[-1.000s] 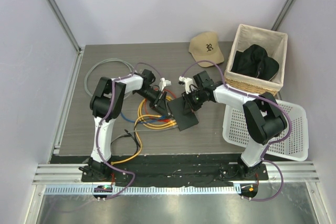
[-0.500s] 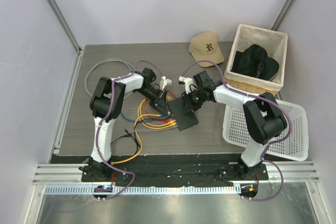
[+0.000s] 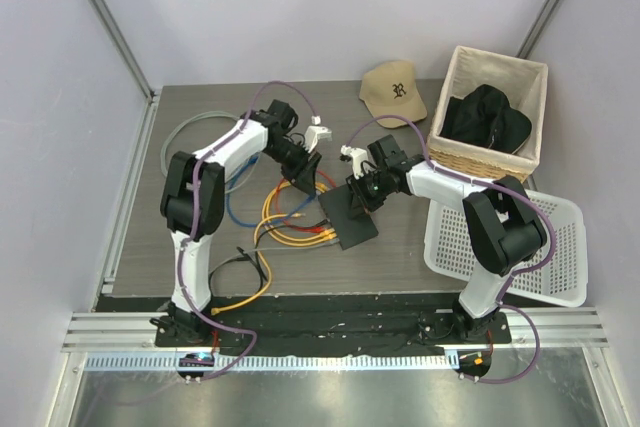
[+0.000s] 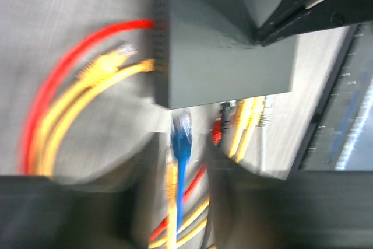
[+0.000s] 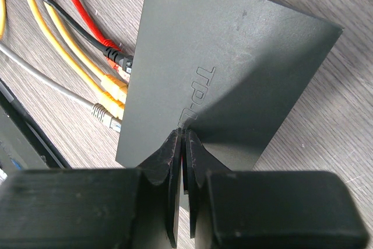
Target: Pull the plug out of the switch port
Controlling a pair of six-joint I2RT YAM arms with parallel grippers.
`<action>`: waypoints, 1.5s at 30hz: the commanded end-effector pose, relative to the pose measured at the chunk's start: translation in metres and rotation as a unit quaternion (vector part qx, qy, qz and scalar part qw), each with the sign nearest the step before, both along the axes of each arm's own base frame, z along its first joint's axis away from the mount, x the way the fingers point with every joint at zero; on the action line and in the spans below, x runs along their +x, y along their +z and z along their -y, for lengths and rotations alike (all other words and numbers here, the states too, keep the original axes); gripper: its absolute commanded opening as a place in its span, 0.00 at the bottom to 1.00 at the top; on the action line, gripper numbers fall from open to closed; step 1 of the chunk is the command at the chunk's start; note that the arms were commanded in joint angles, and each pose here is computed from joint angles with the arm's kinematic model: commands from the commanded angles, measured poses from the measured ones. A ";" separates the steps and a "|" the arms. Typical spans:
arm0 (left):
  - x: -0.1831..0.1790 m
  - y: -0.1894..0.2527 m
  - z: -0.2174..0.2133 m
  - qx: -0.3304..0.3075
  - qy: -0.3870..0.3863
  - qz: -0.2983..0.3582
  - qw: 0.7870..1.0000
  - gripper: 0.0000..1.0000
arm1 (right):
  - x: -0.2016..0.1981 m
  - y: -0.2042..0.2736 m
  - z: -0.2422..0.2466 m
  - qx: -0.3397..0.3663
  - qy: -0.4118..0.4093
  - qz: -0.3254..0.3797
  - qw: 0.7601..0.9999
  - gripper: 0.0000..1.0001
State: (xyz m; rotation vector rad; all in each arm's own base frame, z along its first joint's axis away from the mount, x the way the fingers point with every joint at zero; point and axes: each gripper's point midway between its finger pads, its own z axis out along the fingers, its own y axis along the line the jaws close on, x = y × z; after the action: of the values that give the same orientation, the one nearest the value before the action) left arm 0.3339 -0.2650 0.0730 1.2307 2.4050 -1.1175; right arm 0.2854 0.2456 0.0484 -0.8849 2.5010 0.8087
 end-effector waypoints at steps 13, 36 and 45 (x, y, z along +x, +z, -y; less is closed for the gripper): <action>-0.004 0.056 -0.160 0.211 0.289 0.155 0.921 1.00 | 0.001 -0.024 0.016 -0.053 -0.006 0.006 0.999 0.13; 0.006 -0.051 -0.232 0.345 0.392 -0.023 0.852 0.29 | 0.003 -0.025 0.017 -0.055 -0.007 0.011 0.998 0.13; -0.020 -0.035 -0.235 0.339 0.299 -0.046 0.891 0.00 | 0.004 -0.026 0.016 -0.056 -0.007 0.008 0.998 0.13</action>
State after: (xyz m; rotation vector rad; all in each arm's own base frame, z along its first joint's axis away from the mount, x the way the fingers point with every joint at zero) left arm 0.3307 -0.0274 0.0185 0.2580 3.0187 -0.0416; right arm 0.2892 0.2486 0.0486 -0.8878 2.4851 0.8103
